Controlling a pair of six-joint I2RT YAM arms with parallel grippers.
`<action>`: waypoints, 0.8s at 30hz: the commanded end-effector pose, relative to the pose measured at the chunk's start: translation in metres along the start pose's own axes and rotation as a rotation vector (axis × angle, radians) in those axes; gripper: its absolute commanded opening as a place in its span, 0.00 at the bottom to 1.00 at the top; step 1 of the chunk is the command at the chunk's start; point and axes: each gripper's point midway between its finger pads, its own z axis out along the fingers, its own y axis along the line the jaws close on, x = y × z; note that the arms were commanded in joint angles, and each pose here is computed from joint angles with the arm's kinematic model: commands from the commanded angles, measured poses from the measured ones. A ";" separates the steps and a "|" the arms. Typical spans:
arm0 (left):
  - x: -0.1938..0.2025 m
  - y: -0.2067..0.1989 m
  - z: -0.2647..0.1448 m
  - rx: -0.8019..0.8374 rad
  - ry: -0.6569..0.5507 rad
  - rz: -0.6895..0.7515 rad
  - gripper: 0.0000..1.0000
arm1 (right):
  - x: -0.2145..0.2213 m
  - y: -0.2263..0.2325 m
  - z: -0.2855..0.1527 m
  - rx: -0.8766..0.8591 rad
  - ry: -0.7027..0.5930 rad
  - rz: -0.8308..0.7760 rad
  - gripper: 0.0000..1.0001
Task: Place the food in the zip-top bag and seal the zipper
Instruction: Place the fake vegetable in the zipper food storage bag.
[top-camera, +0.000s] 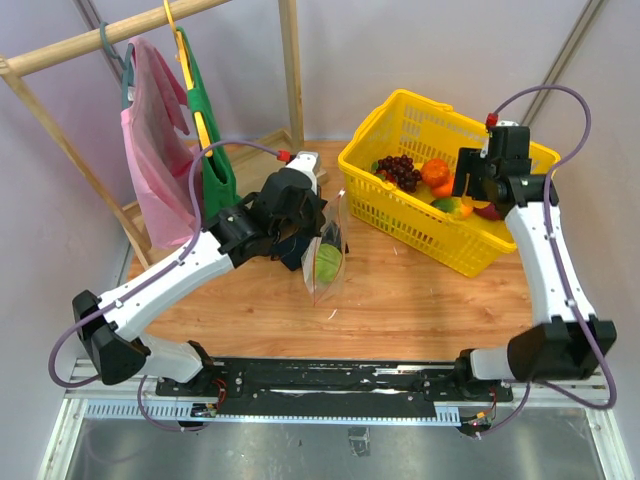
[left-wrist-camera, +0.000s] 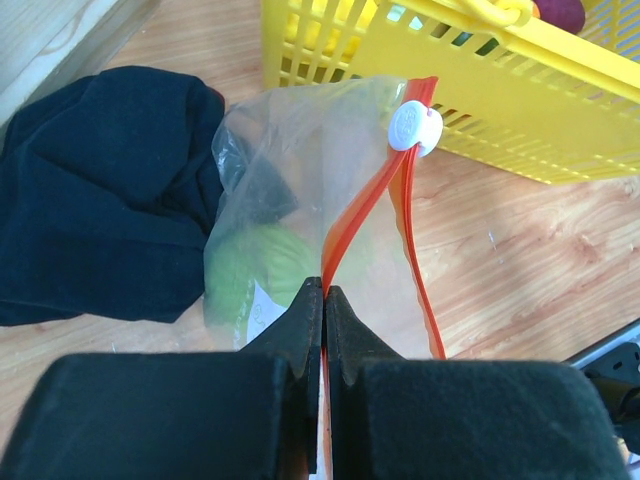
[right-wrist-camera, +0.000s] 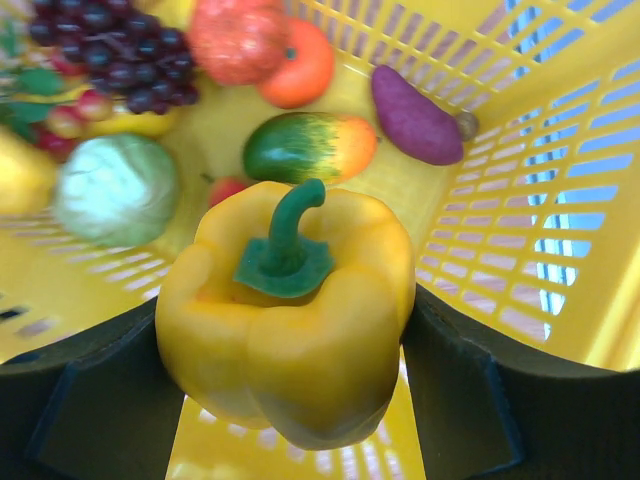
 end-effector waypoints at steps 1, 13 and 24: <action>-0.019 -0.002 -0.003 -0.008 -0.039 -0.021 0.00 | -0.015 0.026 -0.046 -0.076 -0.146 0.023 0.51; -0.027 -0.011 -0.007 0.026 -0.040 -0.045 0.00 | -0.027 0.095 -0.136 -0.465 -0.388 0.052 0.50; -0.027 -0.027 -0.002 0.078 -0.014 -0.096 0.00 | 0.001 0.192 -0.200 -0.926 -0.560 0.053 0.51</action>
